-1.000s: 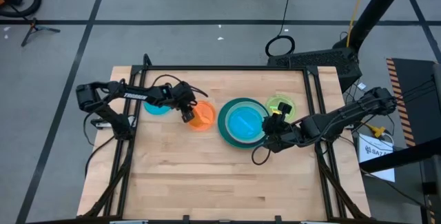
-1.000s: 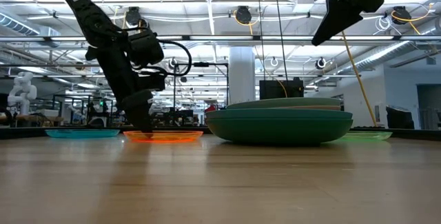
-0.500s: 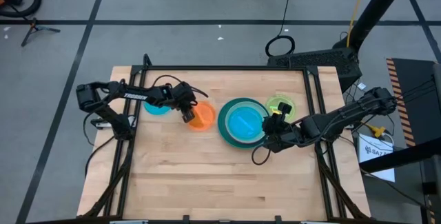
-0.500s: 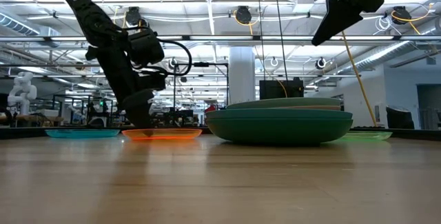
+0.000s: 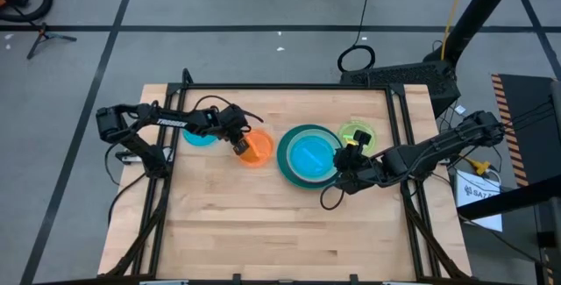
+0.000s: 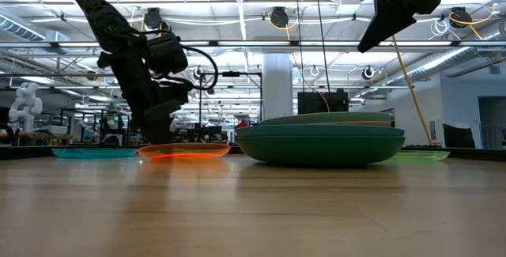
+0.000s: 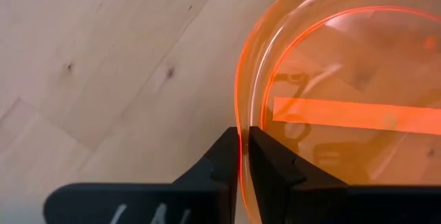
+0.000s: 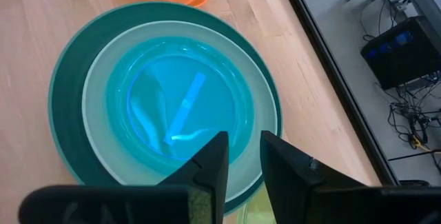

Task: Stack plastic plates
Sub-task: Stack the orange plate on top of the blue plate

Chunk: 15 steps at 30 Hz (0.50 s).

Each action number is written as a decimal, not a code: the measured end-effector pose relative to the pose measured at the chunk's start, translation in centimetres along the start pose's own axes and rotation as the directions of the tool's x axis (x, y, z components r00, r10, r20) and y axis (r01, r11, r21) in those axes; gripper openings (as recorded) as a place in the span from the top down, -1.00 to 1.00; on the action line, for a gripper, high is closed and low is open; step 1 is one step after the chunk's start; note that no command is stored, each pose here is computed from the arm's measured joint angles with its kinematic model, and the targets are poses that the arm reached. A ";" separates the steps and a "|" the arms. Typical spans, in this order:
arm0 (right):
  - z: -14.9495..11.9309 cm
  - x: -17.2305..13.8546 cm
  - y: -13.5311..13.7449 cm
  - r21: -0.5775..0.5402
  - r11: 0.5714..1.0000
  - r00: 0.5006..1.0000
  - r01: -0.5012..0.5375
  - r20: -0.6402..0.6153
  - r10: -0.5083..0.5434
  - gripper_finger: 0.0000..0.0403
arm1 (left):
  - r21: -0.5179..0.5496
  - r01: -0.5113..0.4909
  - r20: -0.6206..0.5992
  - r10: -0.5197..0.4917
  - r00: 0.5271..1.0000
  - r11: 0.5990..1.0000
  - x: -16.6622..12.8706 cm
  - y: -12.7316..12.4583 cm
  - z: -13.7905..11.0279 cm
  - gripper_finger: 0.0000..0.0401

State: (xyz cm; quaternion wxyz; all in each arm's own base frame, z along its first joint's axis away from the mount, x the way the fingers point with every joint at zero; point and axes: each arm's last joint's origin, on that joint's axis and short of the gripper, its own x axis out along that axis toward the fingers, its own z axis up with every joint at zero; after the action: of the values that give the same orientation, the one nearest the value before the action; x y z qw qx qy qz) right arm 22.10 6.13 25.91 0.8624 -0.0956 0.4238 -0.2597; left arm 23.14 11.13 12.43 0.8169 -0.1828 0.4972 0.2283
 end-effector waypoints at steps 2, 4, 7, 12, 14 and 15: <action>0.0 0.0 0.0 0.000 1.000 1.000 0.000 0.000 0.000 0.62 | -0.011 -0.001 -0.009 0.001 1.000 1.000 -0.1 0.0 0.0 0.82; 0.0 0.0 0.0 0.000 1.000 1.000 0.000 0.000 0.000 0.62 | -0.015 -0.005 -0.031 0.004 1.000 1.000 -0.3 0.0 0.2 0.82; 0.0 0.0 0.0 0.000 1.000 1.000 0.000 0.000 0.000 0.62 | -0.020 -0.012 -0.071 0.011 0.997 1.000 -0.9 -0.1 0.8 0.83; 0.0 0.0 0.0 0.000 1.000 1.000 0.000 0.000 0.000 0.62 | -0.002 -0.030 -0.124 0.030 0.992 1.000 -2.3 -0.4 2.3 0.83; 0.0 0.0 0.0 0.000 1.000 1.000 0.000 0.000 0.000 0.62 | 0.006 -0.047 -0.137 0.047 0.989 0.999 -2.8 -0.5 2.8 0.83; 0.0 0.0 0.0 0.000 1.000 1.000 0.000 0.000 0.000 0.62 | 0.010 -0.051 -0.138 0.052 0.989 0.999 -3.0 -0.6 3.1 0.83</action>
State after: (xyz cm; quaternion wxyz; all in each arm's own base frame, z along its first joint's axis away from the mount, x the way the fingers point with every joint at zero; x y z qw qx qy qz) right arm 22.10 6.13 25.91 0.8624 -0.0957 0.4239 -0.2596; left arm 24.49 11.71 16.50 0.7749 -0.1826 0.5578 0.2345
